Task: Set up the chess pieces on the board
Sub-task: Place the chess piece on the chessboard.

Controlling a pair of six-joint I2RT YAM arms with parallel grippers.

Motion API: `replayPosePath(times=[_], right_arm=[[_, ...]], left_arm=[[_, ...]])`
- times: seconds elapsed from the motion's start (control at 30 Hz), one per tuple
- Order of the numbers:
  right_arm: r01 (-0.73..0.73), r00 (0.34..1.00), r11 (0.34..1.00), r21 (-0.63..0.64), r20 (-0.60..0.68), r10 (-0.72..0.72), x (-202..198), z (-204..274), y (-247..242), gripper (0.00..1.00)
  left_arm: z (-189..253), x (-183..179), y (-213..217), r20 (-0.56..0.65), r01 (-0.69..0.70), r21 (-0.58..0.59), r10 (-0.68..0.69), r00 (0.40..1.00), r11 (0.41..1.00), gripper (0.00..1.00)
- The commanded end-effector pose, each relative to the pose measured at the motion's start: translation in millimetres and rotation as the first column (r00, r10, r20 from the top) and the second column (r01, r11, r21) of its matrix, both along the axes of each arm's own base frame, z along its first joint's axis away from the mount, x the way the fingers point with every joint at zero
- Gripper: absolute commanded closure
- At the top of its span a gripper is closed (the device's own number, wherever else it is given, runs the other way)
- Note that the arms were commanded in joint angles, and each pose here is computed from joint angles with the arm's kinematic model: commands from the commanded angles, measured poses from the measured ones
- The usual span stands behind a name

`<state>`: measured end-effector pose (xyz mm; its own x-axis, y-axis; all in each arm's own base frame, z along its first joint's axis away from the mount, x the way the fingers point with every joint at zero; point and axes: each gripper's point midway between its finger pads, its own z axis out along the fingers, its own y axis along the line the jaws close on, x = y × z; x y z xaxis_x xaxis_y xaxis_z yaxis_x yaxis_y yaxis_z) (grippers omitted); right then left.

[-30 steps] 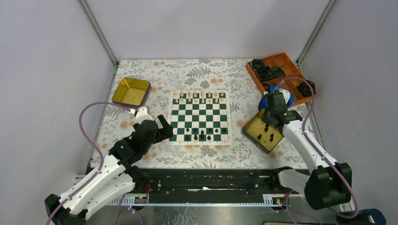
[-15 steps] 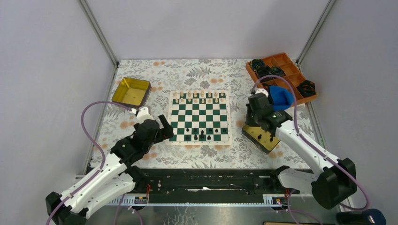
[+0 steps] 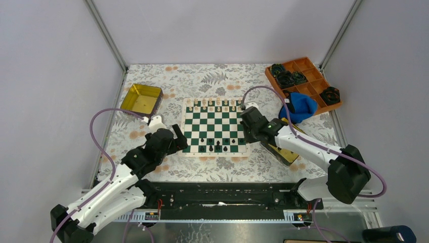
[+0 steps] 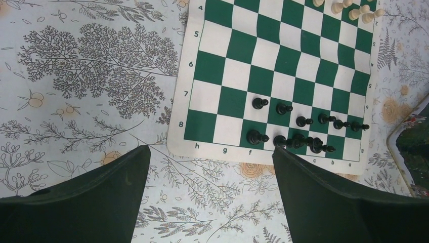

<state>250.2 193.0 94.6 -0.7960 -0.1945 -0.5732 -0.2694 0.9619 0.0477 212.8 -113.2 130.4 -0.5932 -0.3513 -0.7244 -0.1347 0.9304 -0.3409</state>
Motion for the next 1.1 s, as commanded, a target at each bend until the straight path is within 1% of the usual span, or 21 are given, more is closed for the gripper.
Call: replayPosePath(times=[0.0,0.27,0.57,1.07], right_arm=[[-0.063,0.996,0.998,0.018,0.063,0.062,10.5,10.1,30.6,1.00],[-0.135,0.990,0.991,-0.011,0.050,0.135,4.8,-14.3,58.1,1.00],[-0.181,0.982,0.983,-0.033,0.045,0.182,1.7,-28.4,76.2,1.00],[-0.183,0.982,0.980,-0.081,0.038,0.186,4.3,-45.9,75.3,1.00]], left_arm=[[0.9,6.3,0.9,0.023,-0.030,-0.006,0.030,0.999,1.000,0.01],[-2.4,6.8,2.9,0.009,-0.042,0.002,0.042,0.999,0.999,0.01],[-4.0,7.9,4.4,0.003,-0.051,0.005,0.051,0.999,0.999,0.01],[-4.4,8.0,4.0,0.000,-0.050,0.002,0.050,0.999,0.999,0.01]])
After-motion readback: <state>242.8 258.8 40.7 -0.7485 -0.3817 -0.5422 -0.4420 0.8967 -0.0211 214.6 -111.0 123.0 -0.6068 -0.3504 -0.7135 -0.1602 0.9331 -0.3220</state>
